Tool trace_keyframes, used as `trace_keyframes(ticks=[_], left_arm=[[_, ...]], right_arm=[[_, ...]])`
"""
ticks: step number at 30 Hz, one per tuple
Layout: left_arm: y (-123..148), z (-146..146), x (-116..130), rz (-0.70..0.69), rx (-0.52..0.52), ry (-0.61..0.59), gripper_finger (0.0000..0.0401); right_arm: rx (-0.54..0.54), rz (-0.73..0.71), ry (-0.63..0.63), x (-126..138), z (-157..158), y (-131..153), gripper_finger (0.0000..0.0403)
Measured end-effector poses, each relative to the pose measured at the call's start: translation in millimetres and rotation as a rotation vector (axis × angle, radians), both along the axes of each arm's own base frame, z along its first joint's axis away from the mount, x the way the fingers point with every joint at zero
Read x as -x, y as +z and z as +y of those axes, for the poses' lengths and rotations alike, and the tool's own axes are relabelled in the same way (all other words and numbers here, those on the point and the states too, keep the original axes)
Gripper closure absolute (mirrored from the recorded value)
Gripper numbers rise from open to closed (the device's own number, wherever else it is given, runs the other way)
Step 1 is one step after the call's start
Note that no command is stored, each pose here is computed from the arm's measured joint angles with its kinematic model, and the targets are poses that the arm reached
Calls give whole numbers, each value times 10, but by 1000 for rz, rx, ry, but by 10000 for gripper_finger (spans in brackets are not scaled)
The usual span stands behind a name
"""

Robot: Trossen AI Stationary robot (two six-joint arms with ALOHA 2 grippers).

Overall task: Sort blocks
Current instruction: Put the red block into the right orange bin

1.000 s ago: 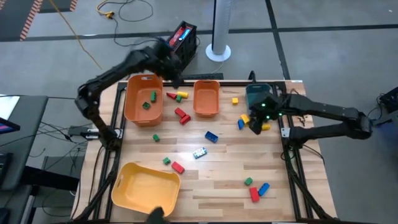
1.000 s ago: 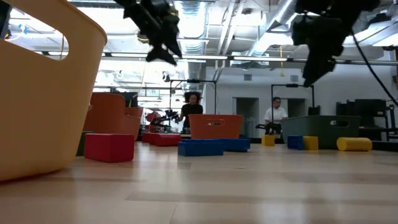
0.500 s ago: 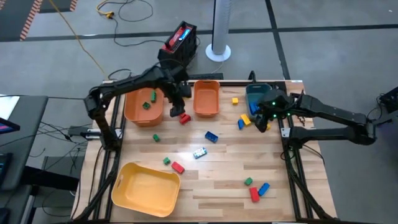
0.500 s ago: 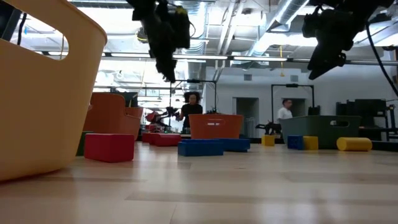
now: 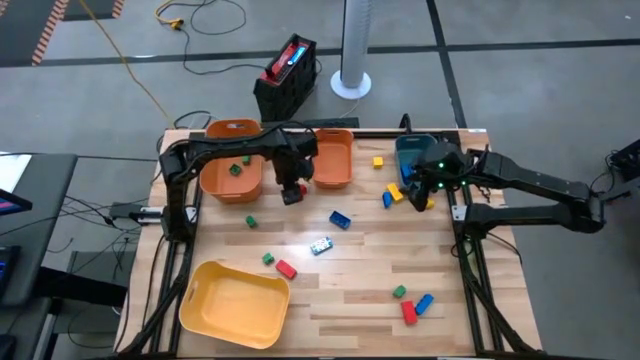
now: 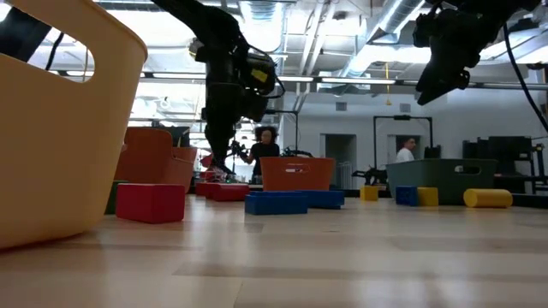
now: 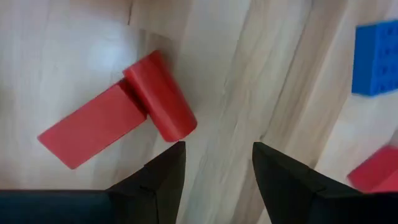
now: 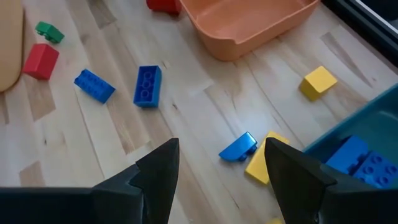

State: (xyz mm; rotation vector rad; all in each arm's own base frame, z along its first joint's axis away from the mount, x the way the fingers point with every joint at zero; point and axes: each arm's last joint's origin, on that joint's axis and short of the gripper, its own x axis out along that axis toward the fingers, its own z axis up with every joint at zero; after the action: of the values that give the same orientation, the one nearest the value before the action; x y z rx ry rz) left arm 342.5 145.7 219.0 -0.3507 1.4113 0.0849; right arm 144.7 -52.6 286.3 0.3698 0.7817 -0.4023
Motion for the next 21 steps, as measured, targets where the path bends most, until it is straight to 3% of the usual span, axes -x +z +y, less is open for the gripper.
trace_keyframes(ticks=[6,12,21], left_arm=[[6,-17,-86,-14,-97,147,190],[-136,-22,-115,-54,-84,253,171],[-361,-91,-37,-3,-49,345,170]], right_arm=[[4,0,4,-1,-1,1,155],[18,3,19,-1,-2,2,155],[19,3,21,-1,-2,2,155]])
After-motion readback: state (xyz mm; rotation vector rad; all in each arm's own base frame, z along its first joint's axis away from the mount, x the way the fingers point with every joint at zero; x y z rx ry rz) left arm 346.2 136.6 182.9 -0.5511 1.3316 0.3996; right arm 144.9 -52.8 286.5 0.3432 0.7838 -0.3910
